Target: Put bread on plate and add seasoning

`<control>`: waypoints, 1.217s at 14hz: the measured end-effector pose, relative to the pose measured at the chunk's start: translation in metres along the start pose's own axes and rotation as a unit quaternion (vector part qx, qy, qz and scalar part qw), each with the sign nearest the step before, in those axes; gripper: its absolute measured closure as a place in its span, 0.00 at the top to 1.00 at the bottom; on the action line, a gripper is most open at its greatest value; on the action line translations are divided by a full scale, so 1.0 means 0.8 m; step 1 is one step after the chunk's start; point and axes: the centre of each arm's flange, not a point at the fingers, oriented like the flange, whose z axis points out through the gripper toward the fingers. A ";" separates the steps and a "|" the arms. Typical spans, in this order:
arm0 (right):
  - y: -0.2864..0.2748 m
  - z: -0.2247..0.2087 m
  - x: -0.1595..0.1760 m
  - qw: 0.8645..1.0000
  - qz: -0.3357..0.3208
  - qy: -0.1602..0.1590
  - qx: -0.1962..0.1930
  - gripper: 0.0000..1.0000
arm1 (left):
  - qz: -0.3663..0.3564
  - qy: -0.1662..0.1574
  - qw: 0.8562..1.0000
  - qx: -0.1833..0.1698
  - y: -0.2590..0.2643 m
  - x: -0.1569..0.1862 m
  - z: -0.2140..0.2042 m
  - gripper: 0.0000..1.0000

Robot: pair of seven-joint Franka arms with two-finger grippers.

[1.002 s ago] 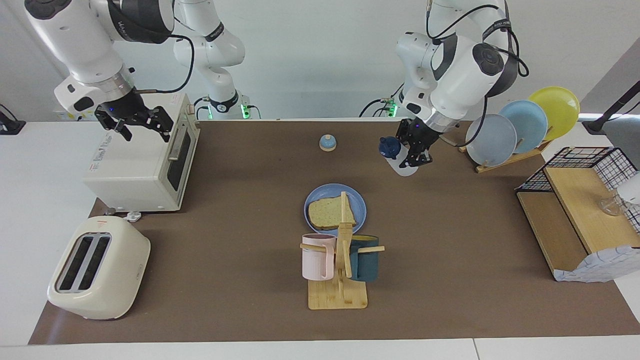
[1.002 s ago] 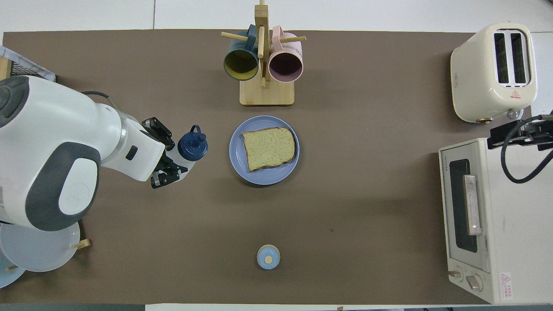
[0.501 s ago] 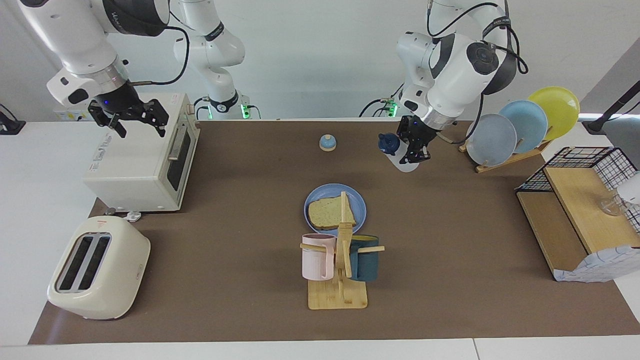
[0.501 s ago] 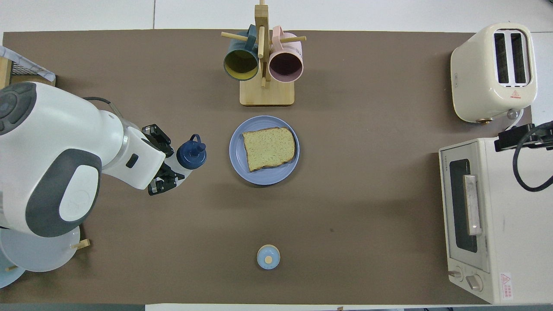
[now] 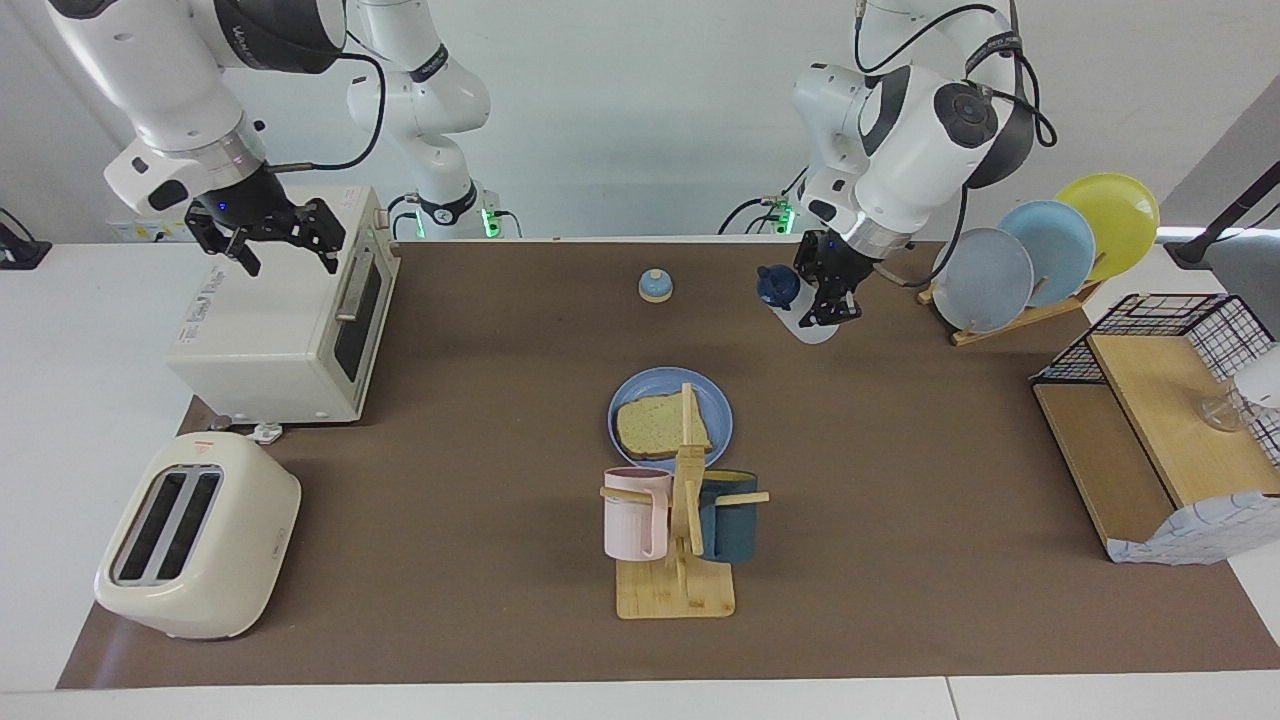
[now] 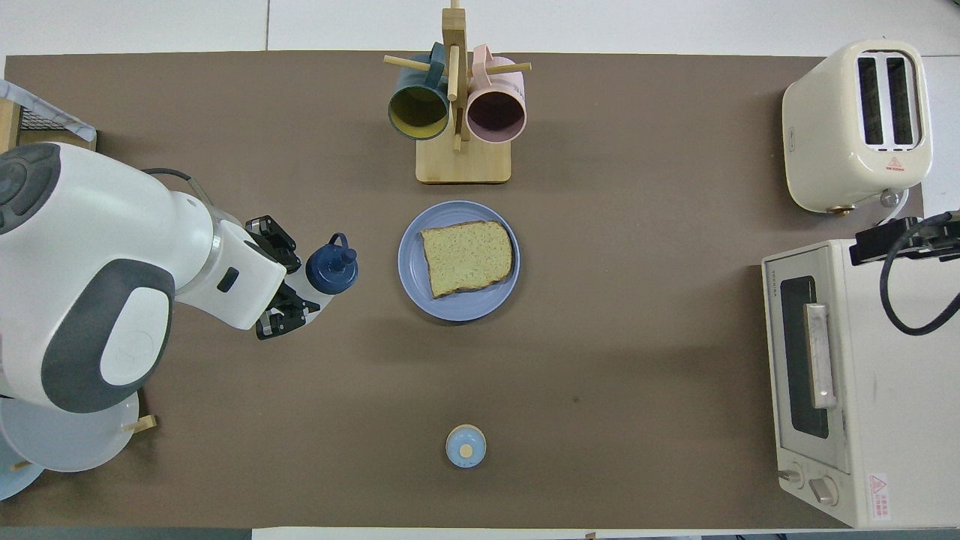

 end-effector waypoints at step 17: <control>0.001 0.000 0.000 1.000 0.001 0.000 0.000 1.00 | -0.010 0.009 1.000 0.028 -0.018 -0.021 -0.013 0.44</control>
